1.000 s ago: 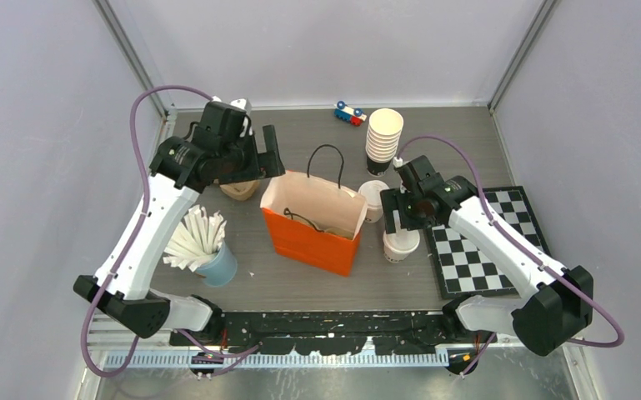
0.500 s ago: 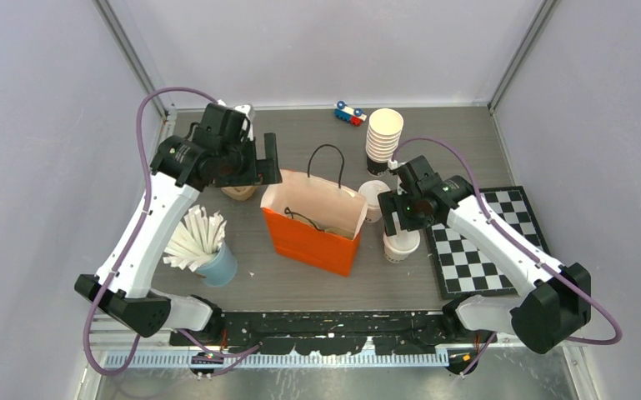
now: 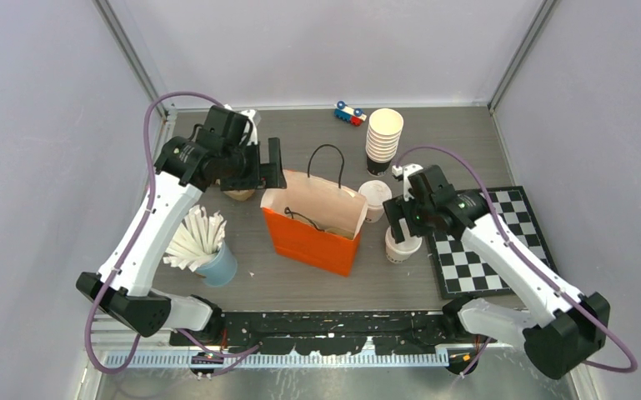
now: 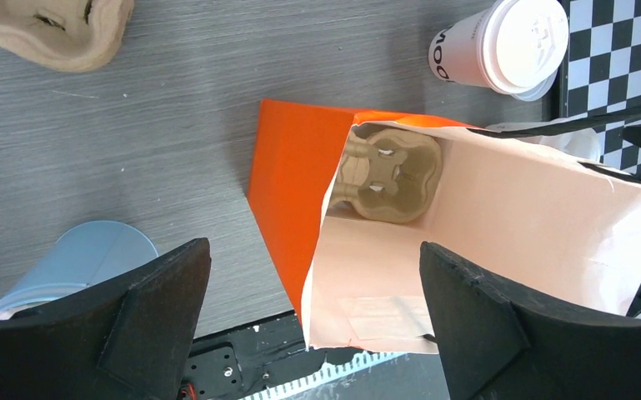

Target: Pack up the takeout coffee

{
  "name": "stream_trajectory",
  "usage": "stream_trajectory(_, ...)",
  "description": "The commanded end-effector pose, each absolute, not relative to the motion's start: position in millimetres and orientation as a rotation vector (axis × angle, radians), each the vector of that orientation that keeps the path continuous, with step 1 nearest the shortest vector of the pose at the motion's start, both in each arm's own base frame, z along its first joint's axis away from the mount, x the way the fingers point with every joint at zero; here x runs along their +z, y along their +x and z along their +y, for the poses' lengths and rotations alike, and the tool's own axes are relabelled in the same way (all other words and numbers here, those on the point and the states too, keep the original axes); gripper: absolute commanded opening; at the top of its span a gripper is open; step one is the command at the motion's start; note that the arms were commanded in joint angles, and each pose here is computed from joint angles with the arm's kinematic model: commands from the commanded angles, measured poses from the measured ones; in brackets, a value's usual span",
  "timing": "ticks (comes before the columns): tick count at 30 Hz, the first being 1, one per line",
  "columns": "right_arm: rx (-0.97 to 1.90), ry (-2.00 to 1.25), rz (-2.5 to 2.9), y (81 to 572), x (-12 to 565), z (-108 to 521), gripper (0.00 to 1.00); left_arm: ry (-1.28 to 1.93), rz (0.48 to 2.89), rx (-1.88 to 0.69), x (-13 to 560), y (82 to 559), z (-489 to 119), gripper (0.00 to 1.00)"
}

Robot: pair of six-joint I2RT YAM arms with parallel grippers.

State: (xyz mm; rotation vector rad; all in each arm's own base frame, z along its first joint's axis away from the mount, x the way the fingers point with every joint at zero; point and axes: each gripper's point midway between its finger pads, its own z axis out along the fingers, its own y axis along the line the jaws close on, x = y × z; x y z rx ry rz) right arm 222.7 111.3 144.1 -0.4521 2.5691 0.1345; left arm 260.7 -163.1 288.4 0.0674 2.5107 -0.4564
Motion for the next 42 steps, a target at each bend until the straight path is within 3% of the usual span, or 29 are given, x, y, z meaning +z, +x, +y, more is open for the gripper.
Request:
stream_trajectory(1,0.139,-0.629,2.401,223.9,159.2,108.5,0.91,0.107,2.491,-0.497,289.3,265.1,-169.8,0.98)
stream_trajectory(10,0.29,-0.88,2.328,203.1,153.8,125.0,0.91,0.131,2.492,-0.496,287.6,263.4,-169.4,0.98)
stream_trajectory(42,0.224,-0.944,2.362,208.8,156.6,118.9,0.94,0.129,2.511,-0.54,283.8,265.4,-177.9,0.97)
